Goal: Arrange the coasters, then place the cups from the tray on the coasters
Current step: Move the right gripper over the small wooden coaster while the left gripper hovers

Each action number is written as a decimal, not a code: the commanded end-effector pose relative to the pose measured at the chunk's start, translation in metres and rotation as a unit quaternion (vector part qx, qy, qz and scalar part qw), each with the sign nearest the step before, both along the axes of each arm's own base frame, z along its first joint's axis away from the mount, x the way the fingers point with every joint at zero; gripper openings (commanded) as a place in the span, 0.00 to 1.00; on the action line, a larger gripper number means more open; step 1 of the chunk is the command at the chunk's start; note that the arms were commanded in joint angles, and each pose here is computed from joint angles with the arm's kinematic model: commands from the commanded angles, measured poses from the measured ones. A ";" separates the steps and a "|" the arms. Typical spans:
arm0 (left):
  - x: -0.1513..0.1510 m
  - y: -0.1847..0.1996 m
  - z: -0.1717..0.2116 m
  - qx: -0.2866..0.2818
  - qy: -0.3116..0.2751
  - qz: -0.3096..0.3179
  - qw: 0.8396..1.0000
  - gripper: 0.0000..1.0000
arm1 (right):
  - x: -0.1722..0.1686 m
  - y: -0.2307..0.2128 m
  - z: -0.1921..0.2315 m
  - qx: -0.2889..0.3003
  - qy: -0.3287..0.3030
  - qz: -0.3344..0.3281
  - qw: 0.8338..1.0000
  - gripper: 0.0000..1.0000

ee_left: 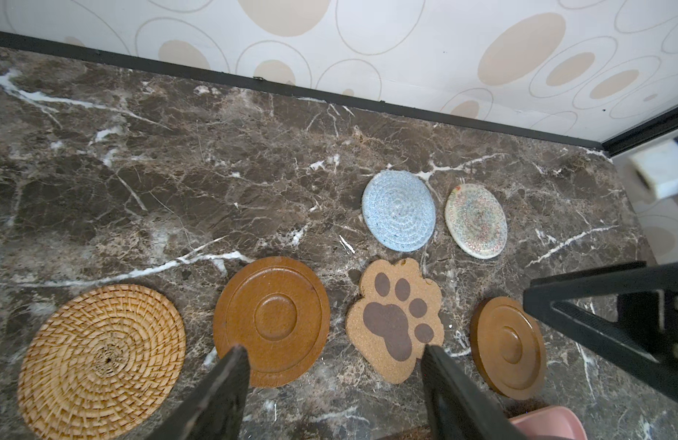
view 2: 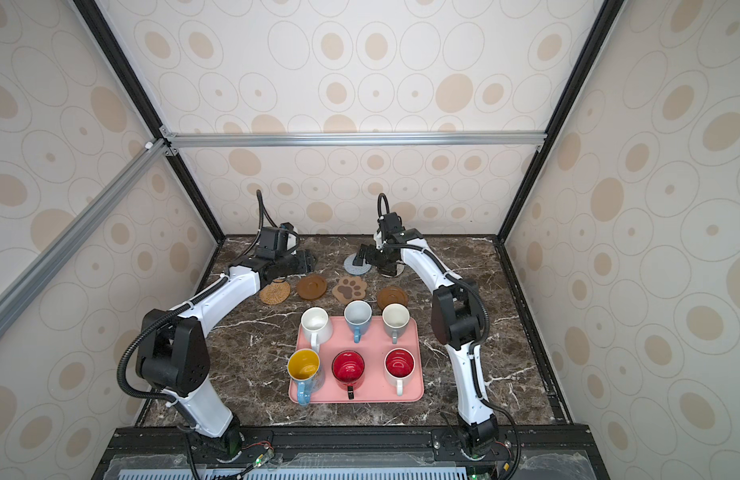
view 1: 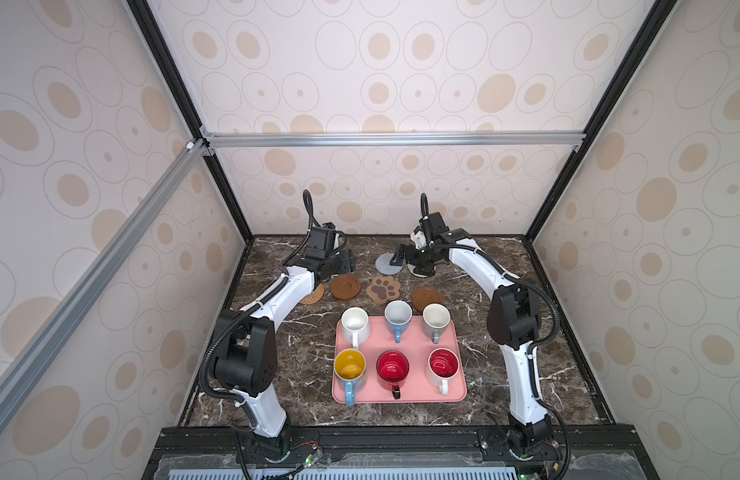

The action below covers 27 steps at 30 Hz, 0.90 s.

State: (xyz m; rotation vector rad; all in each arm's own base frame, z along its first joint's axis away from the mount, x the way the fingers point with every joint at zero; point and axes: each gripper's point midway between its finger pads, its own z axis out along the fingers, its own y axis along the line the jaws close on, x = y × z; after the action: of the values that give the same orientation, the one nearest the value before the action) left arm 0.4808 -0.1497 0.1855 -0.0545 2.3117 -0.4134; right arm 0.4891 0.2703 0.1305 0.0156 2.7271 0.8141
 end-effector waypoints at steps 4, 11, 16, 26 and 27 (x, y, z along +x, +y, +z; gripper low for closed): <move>0.028 -0.016 0.001 -0.027 0.009 -0.013 1.000 0.72 | -0.043 -0.019 -0.026 -0.013 0.088 0.028 0.996 1.00; 0.047 -0.029 -0.008 -0.042 0.026 -0.017 0.999 0.72 | -0.058 -0.032 -0.055 -0.013 0.130 0.030 0.991 1.00; 0.055 -0.043 -0.011 -0.047 0.031 -0.025 0.998 0.73 | -0.064 -0.049 -0.077 -0.026 0.155 0.021 0.987 1.00; 0.066 -0.088 -0.021 -0.039 0.048 -0.063 0.996 0.73 | -0.042 -0.123 -0.102 -0.082 0.160 -0.076 0.981 1.00; 0.068 -0.093 -0.022 -0.040 0.049 -0.067 0.996 0.73 | -0.038 -0.132 -0.102 -0.085 0.158 -0.087 0.980 1.00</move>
State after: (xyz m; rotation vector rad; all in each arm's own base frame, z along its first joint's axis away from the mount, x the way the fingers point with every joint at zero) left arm 0.5485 -0.2259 0.1595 0.0151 2.3904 -0.5592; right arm 0.4492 0.1810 0.0454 0.2394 3.0027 0.7422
